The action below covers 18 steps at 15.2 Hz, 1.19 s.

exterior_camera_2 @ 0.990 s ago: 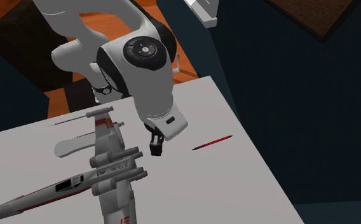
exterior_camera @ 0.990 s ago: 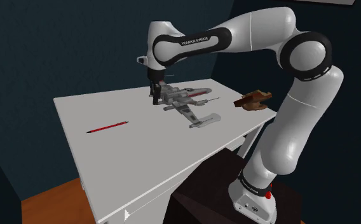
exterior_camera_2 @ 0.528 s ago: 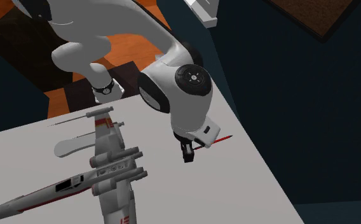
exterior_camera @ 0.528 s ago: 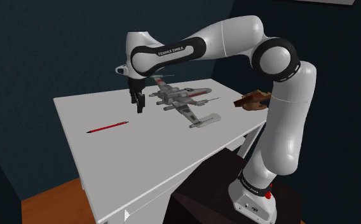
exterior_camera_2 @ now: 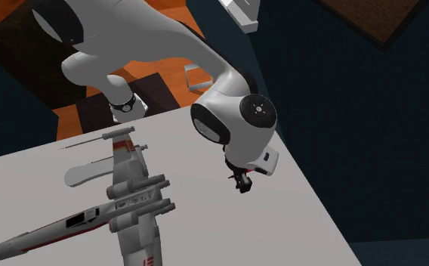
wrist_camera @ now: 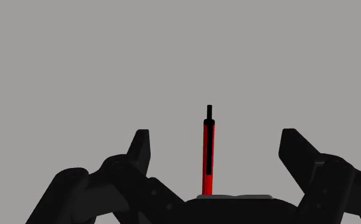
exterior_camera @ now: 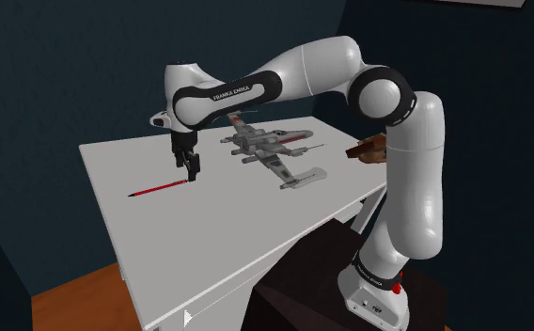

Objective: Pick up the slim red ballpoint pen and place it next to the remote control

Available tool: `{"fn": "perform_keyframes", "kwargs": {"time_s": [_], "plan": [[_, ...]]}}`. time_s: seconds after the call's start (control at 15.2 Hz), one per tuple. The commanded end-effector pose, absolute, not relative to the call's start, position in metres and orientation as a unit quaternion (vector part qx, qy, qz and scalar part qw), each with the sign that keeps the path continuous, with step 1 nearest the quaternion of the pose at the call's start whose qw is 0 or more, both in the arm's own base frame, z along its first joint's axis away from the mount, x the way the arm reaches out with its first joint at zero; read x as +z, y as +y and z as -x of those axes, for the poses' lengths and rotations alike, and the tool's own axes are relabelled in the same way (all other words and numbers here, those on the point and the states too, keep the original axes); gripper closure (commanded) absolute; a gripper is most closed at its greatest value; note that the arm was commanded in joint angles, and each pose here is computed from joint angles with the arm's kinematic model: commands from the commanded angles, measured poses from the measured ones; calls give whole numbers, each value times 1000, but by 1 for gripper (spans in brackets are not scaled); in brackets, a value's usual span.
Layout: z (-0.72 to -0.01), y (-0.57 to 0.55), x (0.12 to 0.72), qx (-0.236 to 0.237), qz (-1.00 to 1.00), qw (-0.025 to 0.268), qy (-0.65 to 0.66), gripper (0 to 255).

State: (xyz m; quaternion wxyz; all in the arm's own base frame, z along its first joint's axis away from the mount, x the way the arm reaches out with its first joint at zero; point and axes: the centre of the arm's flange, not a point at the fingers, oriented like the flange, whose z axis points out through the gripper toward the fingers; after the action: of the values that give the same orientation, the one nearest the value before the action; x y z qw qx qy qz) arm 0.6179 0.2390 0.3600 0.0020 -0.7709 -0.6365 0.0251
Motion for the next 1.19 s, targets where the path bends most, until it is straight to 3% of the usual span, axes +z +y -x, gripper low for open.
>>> {"fn": "perform_keyframes", "kwargs": {"time_s": [0.0,0.66,0.73,1.12], "plan": [[-618,238,349,25,770,2,-637,0],[-617,238,335,25,770,2,-637,0],[-617,238,335,25,770,2,-637,255],[-618,236,335,25,770,2,-637,255]]}}
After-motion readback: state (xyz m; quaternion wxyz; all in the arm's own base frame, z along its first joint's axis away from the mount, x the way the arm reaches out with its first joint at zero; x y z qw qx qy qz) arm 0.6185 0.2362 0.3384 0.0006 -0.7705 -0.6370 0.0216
